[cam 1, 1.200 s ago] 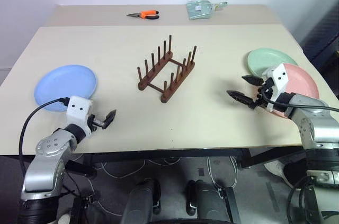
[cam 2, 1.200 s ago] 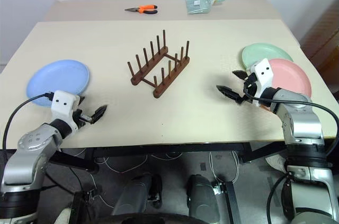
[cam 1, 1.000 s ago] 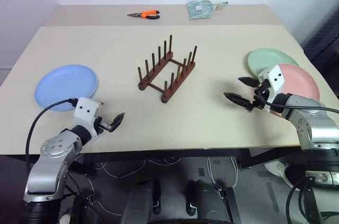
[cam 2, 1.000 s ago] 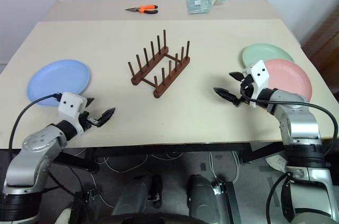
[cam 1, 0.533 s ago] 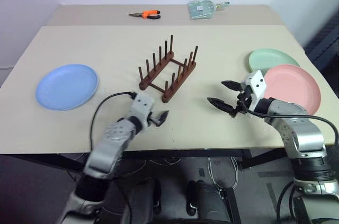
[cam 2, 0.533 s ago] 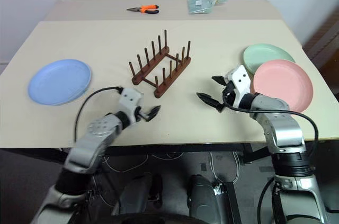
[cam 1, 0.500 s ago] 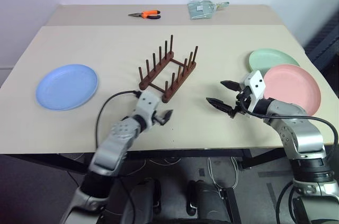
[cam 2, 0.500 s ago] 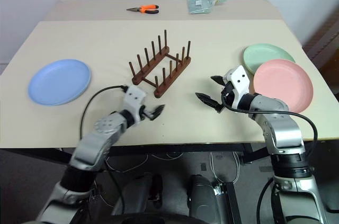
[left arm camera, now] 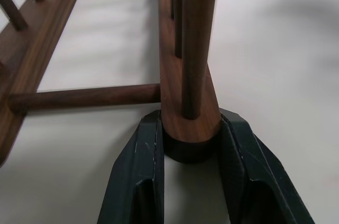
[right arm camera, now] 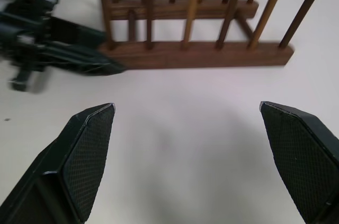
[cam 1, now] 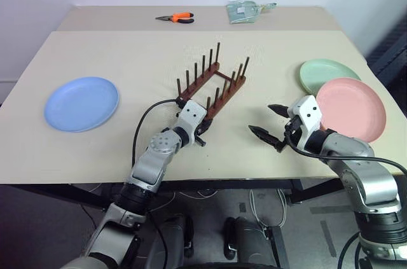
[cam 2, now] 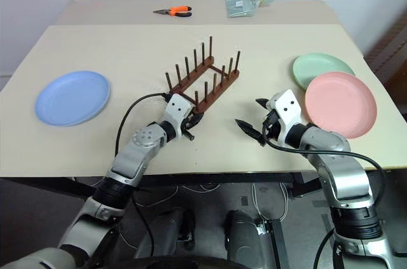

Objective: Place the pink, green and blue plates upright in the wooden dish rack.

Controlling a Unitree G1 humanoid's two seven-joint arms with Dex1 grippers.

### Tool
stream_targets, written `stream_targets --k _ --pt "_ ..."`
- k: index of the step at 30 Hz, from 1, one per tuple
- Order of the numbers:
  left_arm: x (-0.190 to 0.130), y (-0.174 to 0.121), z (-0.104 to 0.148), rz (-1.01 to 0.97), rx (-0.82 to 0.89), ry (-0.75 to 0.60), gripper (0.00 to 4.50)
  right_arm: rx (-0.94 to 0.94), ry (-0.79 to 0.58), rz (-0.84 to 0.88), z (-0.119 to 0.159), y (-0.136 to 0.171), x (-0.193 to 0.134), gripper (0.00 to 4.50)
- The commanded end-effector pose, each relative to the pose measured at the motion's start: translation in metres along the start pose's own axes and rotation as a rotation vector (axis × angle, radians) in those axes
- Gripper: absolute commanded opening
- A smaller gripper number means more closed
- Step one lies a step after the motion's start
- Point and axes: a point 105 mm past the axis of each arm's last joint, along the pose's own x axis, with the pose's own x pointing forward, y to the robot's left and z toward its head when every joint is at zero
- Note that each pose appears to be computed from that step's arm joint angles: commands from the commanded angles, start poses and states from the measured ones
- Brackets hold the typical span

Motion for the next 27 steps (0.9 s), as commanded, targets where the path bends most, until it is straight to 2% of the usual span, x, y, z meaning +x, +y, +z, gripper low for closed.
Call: stream_targets --k 1,5,8,9,12,14,15,17,18,22,25,27 --pt "-0.011 -0.028 0.007 -0.268 0.048 -0.043 0.76 -0.064 -0.014 -0.098 0.009 -0.028 -0.016 4.5" --pt "-0.022 -0.019 -0.002 -0.38 0.092 0.01 0.76 -0.1 -0.003 -0.165 0.005 -0.047 -0.025 4.5" --pt "-0.023 0.007 -0.01 -0.28 0.093 0.043 0.76 -0.106 -0.002 -0.181 0.002 -0.051 -0.026 4.5" --pt "-0.024 0.017 -0.012 -0.233 0.085 0.055 1.78 -0.107 -0.002 -0.184 0.0 -0.052 -0.026 4.5" --pt "-0.033 0.035 -0.018 -0.131 0.06 0.084 3.14 -0.1 0.005 -0.188 -0.003 -0.053 -0.026 4.5" --pt "-0.047 0.039 -0.023 -0.084 0.048 0.113 4.15 -0.07 0.008 -0.175 -0.004 -0.052 -0.029 3.97" --pt "-0.053 0.039 -0.025 -0.074 0.05 0.123 4.5 -0.057 0.01 -0.168 -0.005 -0.051 -0.029 3.69" --pt "-0.069 0.029 -0.024 -0.079 0.016 0.126 4.39 -0.05 0.036 -0.13 -0.009 -0.045 -0.03 2.65" --pt "-0.074 0.025 -0.023 -0.085 -0.001 0.127 4.11 -0.049 0.046 -0.117 -0.01 -0.042 -0.029 2.17" --pt "-0.074 -0.006 -0.013 -0.153 -0.038 0.128 2.21 -0.055 0.123 -0.045 -0.027 -0.024 -0.017 0.12" --pt "-0.061 -0.037 -0.004 -0.227 -0.039 0.122 2.17 -0.079 0.207 -0.046 -0.046 -0.021 -0.002 0.05" --pt "-0.048 -0.038 -0.003 -0.177 -0.06 0.135 2.17 -0.073 0.245 -0.052 -0.056 -0.021 0.008 0.05"
